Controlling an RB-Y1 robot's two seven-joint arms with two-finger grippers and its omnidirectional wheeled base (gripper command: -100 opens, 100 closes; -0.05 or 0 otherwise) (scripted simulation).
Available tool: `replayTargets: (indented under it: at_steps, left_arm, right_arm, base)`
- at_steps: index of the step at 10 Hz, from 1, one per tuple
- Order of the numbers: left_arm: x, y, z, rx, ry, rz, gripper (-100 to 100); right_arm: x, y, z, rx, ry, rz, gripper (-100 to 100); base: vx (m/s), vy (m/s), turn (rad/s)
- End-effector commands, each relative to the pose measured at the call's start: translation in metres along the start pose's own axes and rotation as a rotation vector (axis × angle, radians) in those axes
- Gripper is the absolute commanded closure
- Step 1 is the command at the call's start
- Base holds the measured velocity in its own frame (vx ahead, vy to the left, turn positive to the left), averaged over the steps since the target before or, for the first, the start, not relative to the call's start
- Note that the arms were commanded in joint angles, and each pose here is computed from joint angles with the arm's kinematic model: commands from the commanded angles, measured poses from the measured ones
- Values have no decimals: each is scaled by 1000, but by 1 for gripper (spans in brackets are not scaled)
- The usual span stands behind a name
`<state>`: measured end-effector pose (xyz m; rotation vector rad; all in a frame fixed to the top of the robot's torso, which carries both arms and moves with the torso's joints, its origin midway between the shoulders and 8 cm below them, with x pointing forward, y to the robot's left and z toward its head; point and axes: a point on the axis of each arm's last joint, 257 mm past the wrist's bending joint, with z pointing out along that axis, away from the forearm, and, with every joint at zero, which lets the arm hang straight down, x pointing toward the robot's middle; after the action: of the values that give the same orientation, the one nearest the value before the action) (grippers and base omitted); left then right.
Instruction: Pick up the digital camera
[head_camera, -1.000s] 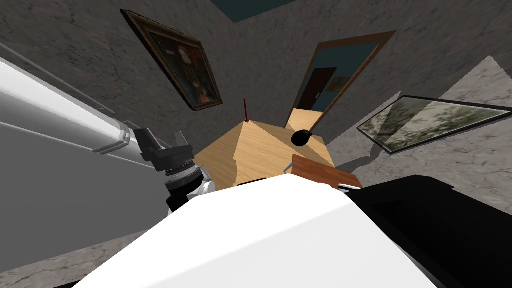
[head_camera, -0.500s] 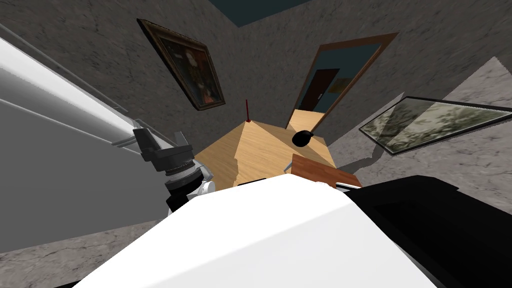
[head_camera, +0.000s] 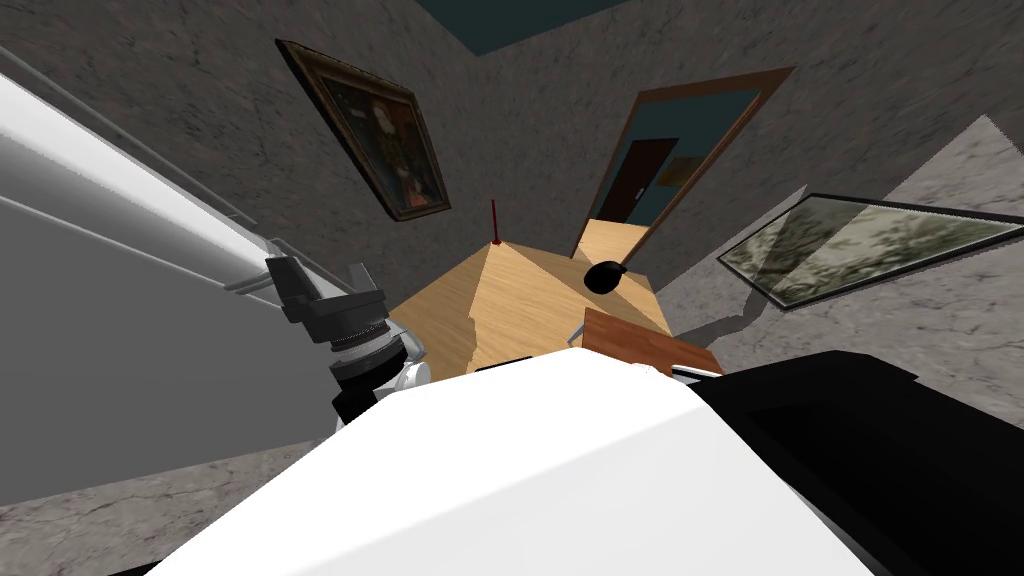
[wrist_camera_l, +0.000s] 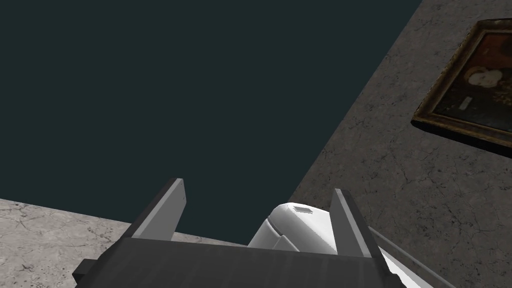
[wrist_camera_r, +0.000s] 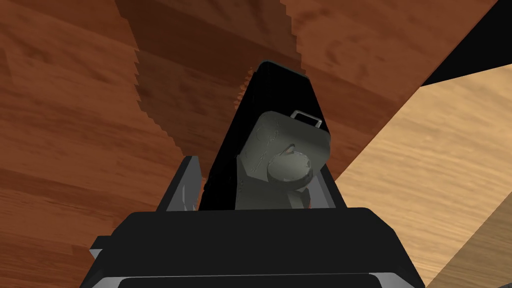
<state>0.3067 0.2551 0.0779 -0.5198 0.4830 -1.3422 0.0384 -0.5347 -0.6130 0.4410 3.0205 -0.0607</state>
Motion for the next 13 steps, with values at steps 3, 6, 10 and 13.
replayTargets:
  at_steps: [3, 6, 10, 13]
  left_arm:
    - [0, 0, 0, 0, 0, 0, 0]
    - [0, 0, 0, 0, 0, 0, 0]
    - [0, 0, 0, 0, 0, 0, 0]
    - [0, 0, 0, 0, 0, 0, 0]
  right_arm:
    - [18, -9, -5, -6, 10, -19, 100]
    - [26, -14, -8, -10, 12, -54, 100]
    - [42, -23, -14, -16, 14, -86, 100]
    - [50, -28, -17, -19, 14, -110, 100]
  base:
    - [163, -15, -192]
    - [86, 16, -96]
    - [87, 8, -115]
    - [87, 4, -91]
